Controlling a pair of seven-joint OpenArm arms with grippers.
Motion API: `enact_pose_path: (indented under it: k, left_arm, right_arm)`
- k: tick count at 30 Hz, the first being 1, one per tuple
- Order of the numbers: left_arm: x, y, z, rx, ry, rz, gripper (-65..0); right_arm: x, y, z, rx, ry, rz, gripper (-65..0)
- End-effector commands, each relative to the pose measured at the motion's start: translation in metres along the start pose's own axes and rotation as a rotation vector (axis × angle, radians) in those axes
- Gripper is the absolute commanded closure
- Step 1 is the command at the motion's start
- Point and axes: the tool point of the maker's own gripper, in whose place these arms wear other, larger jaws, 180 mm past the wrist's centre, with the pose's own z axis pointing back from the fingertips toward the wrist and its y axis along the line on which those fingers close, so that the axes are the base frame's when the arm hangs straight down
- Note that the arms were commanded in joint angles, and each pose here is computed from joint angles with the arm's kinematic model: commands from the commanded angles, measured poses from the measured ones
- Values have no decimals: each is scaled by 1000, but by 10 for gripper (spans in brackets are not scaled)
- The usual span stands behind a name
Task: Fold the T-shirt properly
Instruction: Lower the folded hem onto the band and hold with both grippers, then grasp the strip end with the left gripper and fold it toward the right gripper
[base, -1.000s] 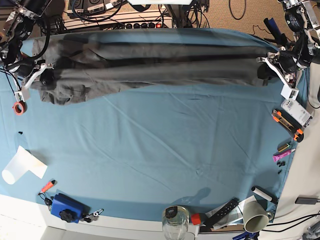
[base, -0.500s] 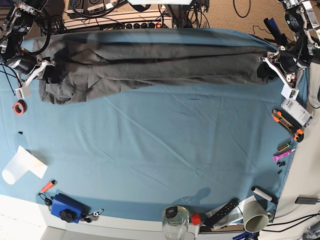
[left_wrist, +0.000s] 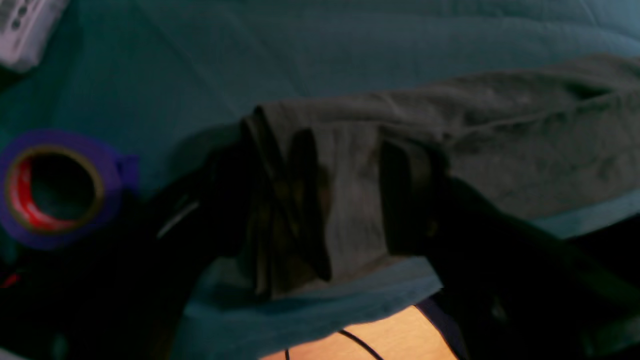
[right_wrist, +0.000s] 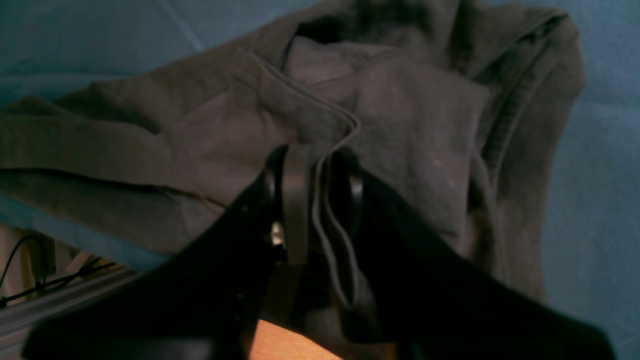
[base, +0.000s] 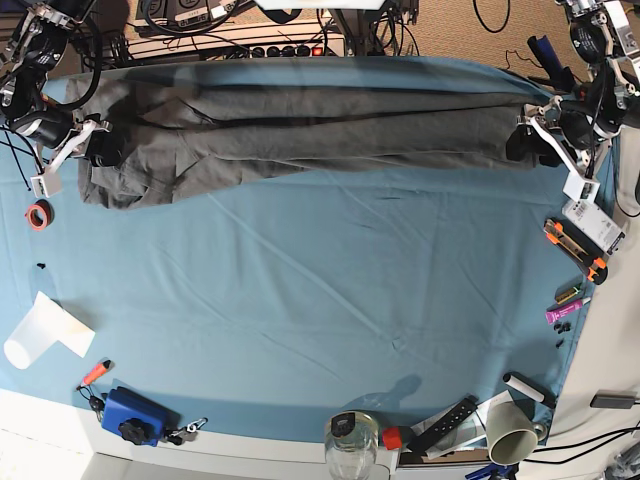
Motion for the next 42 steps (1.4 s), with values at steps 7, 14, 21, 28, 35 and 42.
enact_pose_path:
  k: [7, 14, 21, 28, 35, 42]
  left_arm:
    - [-12, -6, -10, -9, -2, 88, -395]
    - [-48, 14, -24, 57, 112, 181, -394]
    - [-62, -7, -26, -71, 179, 244, -140]
    - [-58, -18, -24, -136, 166, 240, 0]
    - [-19, -21, -4, -96, 61, 114, 0]
    - [29, -43, 25, -116, -109, -100, 0]
  right_arm:
    - [17, -2, 8, -11, -44, 32, -103]
    - [17, -2, 8, -11, -44, 32, -103]
    - [17, -2, 8, -11, -44, 32, -103]
    - [17, -2, 8, -11, -44, 32, -103]
    - [22, -1, 8, -8, -56, 48, -103]
    - [39, -1, 8, -13, -94, 67, -103]
